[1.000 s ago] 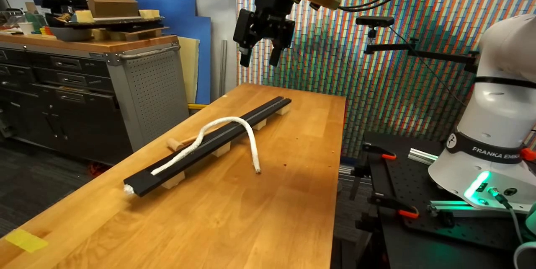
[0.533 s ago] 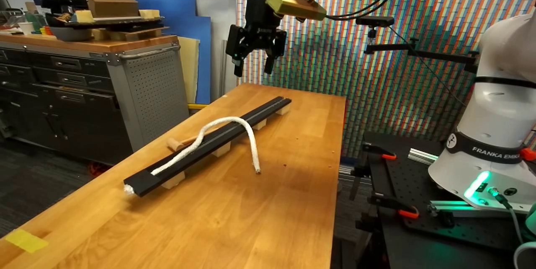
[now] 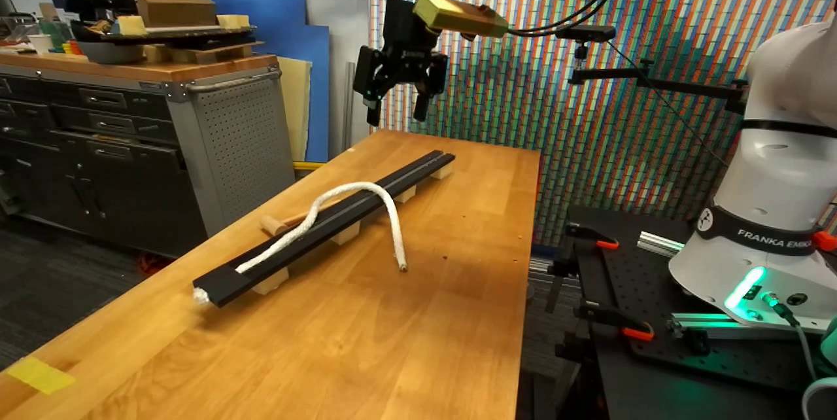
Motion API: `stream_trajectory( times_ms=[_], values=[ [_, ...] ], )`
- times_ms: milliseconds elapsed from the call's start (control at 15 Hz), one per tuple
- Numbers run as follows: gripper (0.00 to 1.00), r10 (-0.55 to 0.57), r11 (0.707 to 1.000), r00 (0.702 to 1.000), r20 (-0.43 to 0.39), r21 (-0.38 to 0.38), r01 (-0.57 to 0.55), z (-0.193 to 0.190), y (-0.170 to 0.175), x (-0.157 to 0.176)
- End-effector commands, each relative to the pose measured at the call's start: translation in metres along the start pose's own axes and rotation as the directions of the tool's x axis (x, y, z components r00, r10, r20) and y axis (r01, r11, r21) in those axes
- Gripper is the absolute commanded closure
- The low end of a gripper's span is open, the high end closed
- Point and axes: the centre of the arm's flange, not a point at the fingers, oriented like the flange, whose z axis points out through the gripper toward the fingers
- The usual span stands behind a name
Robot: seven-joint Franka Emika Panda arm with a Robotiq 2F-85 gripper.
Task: Align the rope with the black object.
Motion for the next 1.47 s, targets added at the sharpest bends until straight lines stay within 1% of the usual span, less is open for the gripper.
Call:
stream_trajectory(
  times_ms=[0,200,400,667,733,1067,1200,1400],
  values=[
    [0.00,0.062,0.998,0.996,0.064,0.016,-0.063,0.033,0.008,0.008],
    [0.00,0.130,0.991,0.982,0.135,0.002,-0.132,0.066,0.018,0.008],
    [0.00,0.186,0.982,0.956,0.226,-0.001,-0.190,0.096,0.020,0.012],
    [0.00,0.259,0.964,0.920,0.295,-0.021,-0.265,0.129,0.019,0.017],
    [0.00,0.270,0.961,0.915,0.302,-0.023,-0.276,0.135,0.020,0.019],
    [0.00,0.274,0.961,0.918,0.287,-0.036,-0.276,0.164,0.026,0.044],
    [0.00,0.275,0.961,0.919,0.283,-0.047,-0.273,0.174,0.030,0.044],
    [0.00,0.263,0.965,0.929,0.261,-0.076,-0.252,0.193,0.039,0.033]
  ],
)
